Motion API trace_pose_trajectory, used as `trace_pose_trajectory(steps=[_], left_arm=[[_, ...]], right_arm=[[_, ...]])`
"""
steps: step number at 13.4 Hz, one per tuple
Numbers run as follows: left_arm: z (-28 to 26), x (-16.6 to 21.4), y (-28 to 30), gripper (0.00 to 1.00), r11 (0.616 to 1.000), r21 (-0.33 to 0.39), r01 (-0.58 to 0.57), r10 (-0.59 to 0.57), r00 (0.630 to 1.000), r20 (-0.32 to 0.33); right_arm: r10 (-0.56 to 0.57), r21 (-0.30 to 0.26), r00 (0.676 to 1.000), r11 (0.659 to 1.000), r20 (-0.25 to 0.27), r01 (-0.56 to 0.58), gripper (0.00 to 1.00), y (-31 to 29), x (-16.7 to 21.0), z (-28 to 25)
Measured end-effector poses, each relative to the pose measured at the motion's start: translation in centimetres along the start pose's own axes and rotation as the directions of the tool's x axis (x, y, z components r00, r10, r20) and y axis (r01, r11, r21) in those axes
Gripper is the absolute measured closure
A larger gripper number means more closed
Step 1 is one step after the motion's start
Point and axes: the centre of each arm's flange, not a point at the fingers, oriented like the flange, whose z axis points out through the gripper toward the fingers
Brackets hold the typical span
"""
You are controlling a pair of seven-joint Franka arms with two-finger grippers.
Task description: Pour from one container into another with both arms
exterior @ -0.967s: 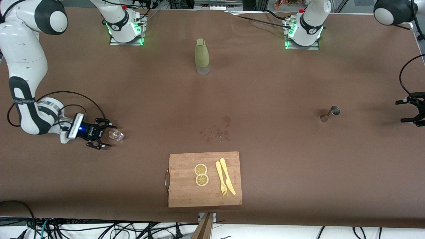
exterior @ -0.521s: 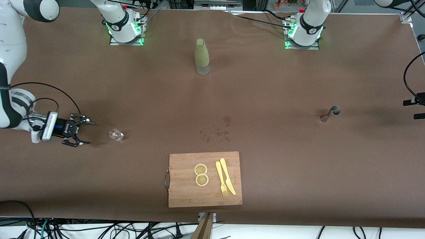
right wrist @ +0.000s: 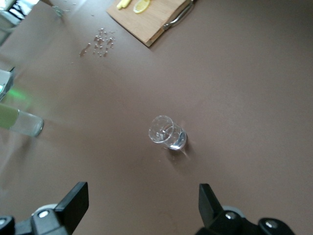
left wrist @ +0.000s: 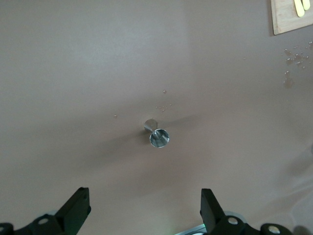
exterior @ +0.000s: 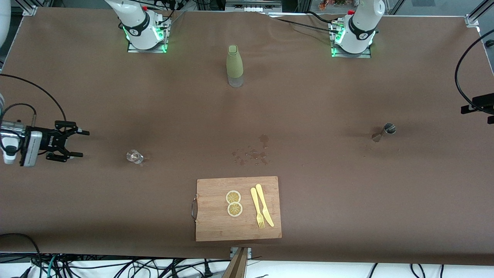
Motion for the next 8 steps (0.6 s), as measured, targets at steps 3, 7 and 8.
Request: trace_pose_trajectory(steps=[3, 7, 8], left_arm=[[-1.7, -0.1, 2.3, 0.00, 0.999, 0.047, -0.021, 0.023, 0.999, -0.025], [-2.1, 1.8, 8.3, 0.00, 0.975, 0.105, 0.197, -0.193, 0.980, -0.052], [-2.2, 2.3, 10.6, 0.00, 0.964, 0.104, 0.244, -0.238, 0.969, -0.064]], right_arm=[[0.204, -0.123, 0.971, 0.974, 0.127, -0.188, 0.00, -6.3, 4.7, -4.4], [0.410, -0.267, 0.874, 0.901, 0.263, -0.342, 0.00, -11.8, 6.6, -7.4], [0.453, -0.322, 0.847, 0.875, 0.279, -0.363, 0.00, -13.0, 7.2, -8.2]])
